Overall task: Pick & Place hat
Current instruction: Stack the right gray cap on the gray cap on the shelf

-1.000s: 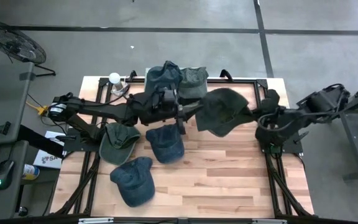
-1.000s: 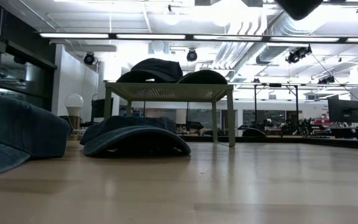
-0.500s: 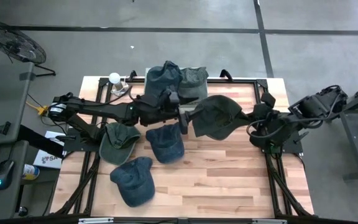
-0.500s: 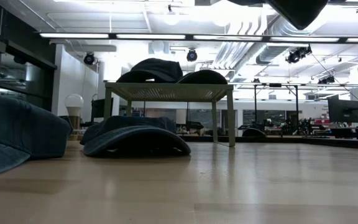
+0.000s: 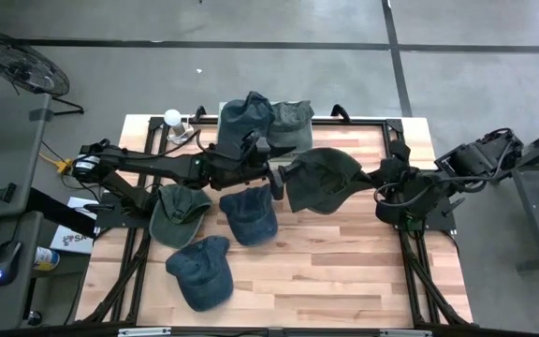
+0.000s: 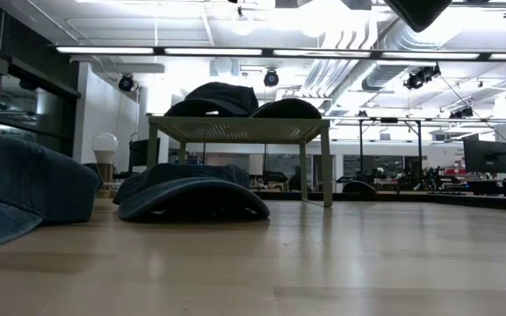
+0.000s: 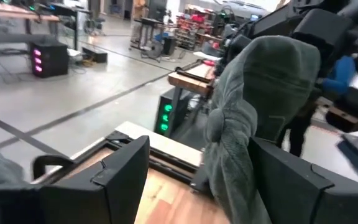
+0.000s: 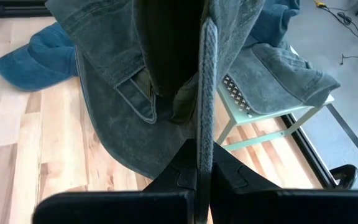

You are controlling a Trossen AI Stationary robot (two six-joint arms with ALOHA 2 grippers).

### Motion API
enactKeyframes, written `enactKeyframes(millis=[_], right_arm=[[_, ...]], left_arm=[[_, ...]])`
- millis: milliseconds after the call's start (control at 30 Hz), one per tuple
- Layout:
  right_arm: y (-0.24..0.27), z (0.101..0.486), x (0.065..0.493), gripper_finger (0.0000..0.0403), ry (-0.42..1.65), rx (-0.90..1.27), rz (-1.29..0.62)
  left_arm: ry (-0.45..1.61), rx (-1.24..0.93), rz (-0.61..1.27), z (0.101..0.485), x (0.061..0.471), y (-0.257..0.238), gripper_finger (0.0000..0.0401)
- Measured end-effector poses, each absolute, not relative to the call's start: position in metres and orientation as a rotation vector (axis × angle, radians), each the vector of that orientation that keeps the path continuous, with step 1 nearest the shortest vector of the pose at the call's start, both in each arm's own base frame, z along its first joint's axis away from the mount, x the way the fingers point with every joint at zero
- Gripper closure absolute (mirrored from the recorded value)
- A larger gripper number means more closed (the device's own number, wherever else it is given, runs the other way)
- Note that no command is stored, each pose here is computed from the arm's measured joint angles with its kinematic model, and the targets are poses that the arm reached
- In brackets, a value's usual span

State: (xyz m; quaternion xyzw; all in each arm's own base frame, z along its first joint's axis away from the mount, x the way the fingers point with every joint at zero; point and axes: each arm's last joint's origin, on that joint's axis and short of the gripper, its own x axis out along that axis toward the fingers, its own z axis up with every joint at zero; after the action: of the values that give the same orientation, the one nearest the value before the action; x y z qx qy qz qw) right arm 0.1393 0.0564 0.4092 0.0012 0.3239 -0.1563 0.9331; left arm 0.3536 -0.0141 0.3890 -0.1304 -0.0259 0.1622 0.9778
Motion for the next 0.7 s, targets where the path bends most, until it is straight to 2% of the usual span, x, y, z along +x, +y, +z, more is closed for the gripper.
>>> enactKeyframes(millis=[167,267,700], right_arm=[[0.0566,0.4094,0.1396,0.04,0.662,-0.001,-0.314],[0.0569,0.4094,0.1397,0.04,0.664,0.004,-0.306],[0.0569,0.4094,0.1397,0.0398,0.664,0.004,-0.305]], left_arm=[[-0.055,-0.306,0.301,0.3889,0.3538,-0.0148,0.0137],[-0.054,-0.337,0.273,0.3889,0.354,-0.0156,0.0156],[-0.046,-0.375,0.187,0.3891,0.3546,-0.018,0.0327]])
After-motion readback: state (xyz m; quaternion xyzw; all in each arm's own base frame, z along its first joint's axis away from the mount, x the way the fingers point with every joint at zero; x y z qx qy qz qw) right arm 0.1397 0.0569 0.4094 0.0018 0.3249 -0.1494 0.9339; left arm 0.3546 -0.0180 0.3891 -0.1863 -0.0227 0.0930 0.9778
